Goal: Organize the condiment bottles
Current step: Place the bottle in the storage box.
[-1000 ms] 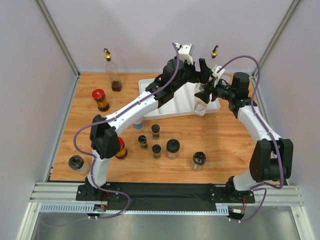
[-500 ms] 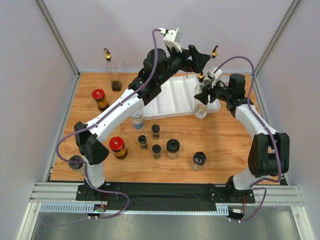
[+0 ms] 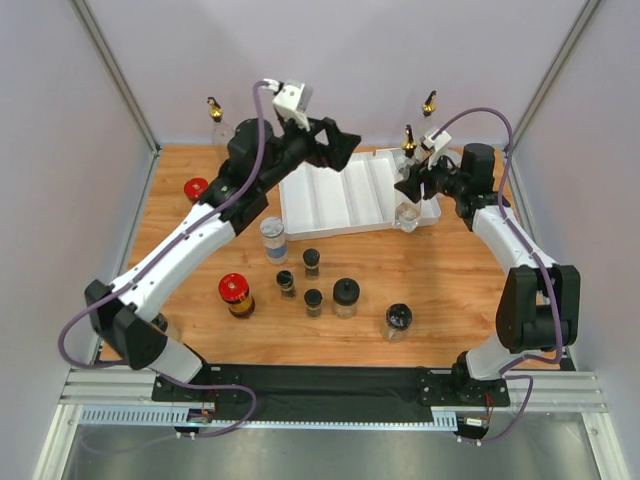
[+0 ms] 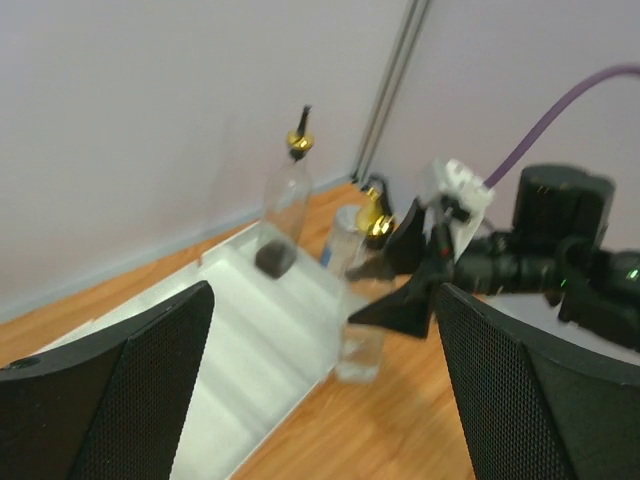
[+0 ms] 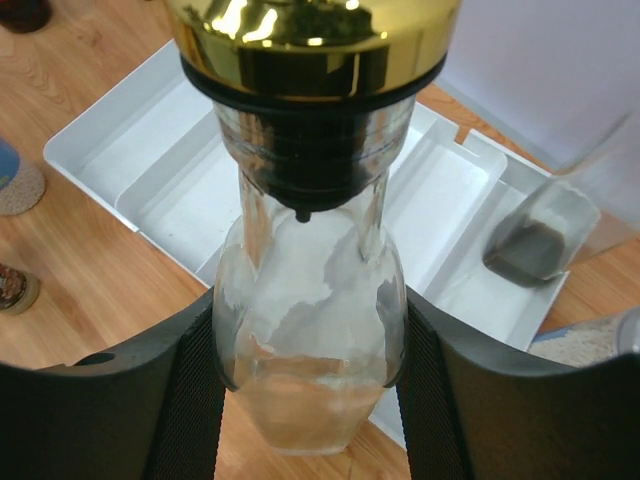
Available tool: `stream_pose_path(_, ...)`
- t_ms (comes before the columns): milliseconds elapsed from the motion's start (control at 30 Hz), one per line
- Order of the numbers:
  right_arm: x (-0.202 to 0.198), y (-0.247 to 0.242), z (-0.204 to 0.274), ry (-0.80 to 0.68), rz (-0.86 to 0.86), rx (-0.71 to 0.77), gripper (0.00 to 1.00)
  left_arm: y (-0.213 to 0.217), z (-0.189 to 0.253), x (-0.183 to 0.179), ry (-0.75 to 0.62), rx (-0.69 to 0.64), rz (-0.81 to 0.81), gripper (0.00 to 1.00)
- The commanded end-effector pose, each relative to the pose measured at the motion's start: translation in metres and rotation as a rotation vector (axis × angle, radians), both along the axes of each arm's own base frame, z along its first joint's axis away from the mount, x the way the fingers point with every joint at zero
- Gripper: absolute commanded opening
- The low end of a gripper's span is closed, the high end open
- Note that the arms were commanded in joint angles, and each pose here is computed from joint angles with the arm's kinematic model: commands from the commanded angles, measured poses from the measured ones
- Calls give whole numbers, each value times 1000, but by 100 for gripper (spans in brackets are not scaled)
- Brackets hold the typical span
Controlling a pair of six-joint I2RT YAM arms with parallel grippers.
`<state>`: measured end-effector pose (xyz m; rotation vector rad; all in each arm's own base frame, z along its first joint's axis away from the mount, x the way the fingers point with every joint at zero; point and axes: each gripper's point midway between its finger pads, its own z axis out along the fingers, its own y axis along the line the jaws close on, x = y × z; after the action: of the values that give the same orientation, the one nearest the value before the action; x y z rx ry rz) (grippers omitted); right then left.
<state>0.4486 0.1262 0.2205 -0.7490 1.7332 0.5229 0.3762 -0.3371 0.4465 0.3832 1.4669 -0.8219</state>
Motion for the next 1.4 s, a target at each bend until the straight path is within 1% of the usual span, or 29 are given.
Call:
stream_pose_path(0, 29, -16, 65, -190, -80, 12, 0, 50, 0, -19, -90, 82, 60, 100)
stream_pose_path(67, 38, -23, 73, -209, -119, 12, 0, 78, -3, -28, -105, 126, 113, 100)
stream_pose_path(100, 41, -25, 74, -212, -128, 10, 0, 92, -20, -25, -82, 163, 150, 100)
stream_pose_path(133, 44, -27, 78, -223, -138, 6, 0, 102, -27, -27, -72, 190, 176, 100)
stream_pose_path(167, 49, -30, 77, -228, -157, 0, 0, 117, -22, -35, -92, 197, 211, 100)
stream_pose_path(233, 56, -33, 83, -247, -175, 2, 0, 137, -42, -40, -66, 255, 259, 100)
stream_pose_path(267, 61, -35, 83, -254, -190, 6, 0, 152, -35, -49, -90, 258, 304, 100)
stream_pose_path(333, 68, -37, 89, -280, -206, 11, 0, 169, -56, -57, -90, 337, 348, 100)
stream_pose_path(367, 71, -39, 90, -285, -223, 12, 0, 186, -52, -66, -112, 347, 400, 100)
stream_pose_path(433, 77, -41, 89, -298, -237, 12, 0, 203, -74, -73, -105, 434, 440, 100)
stream_pose_path(467, 79, -42, 94, -318, -247, 16, 0, 219, -70, -82, -121, 435, 492, 100)
stream_pose_path(500, 84, -44, 90, -309, -257, 17, 0, 225, -87, -85, -101, 465, 507, 100)
stream_pose_path(533, 87, -45, 94, -323, -263, 18, 0, 238, -87, -94, -111, 459, 544, 100)
stream_pose_path(567, 90, -45, 92, -319, -265, 18, 0, 242, -94, -98, -104, 463, 552, 100)
stream_pose_path(600, 94, -45, 88, -311, -265, 20, 0, 245, -115, -101, -72, 494, 550, 100)
stream_pose_path(633, 97, -45, 91, -321, -268, 22, 0, 253, -116, -108, -74, 480, 576, 100)
stream_pose_path(667, 99, -45, 91, -322, -269, 25, 0, 257, -131, -110, -57, 500, 585, 100)
stream_pose_path(733, 104, -45, 90, -330, -277, 38, 0, 266, -138, -114, -52, 515, 614, 100)
stream_pose_path(833, 112, -48, 84, -328, -301, 49, 0, 284, -135, -122, -65, 517, 686, 100)
stream_pose_path(933, 120, -50, 79, -337, -315, 50, 0, 290, -133, -126, -80, 506, 710, 100)
stream_pose_path(1133, 131, -57, 81, -371, -350, 82, 0, 296, -133, -128, -87, 504, 737, 100)
stream_pose_path(1200, 133, -54, 79, -386, -336, 88, 0, 297, -134, -128, -84, 506, 746, 100)
stream_pose_path(1367, 142, -61, 70, -411, -381, 92, 0, 300, -135, -127, -84, 511, 763, 100)
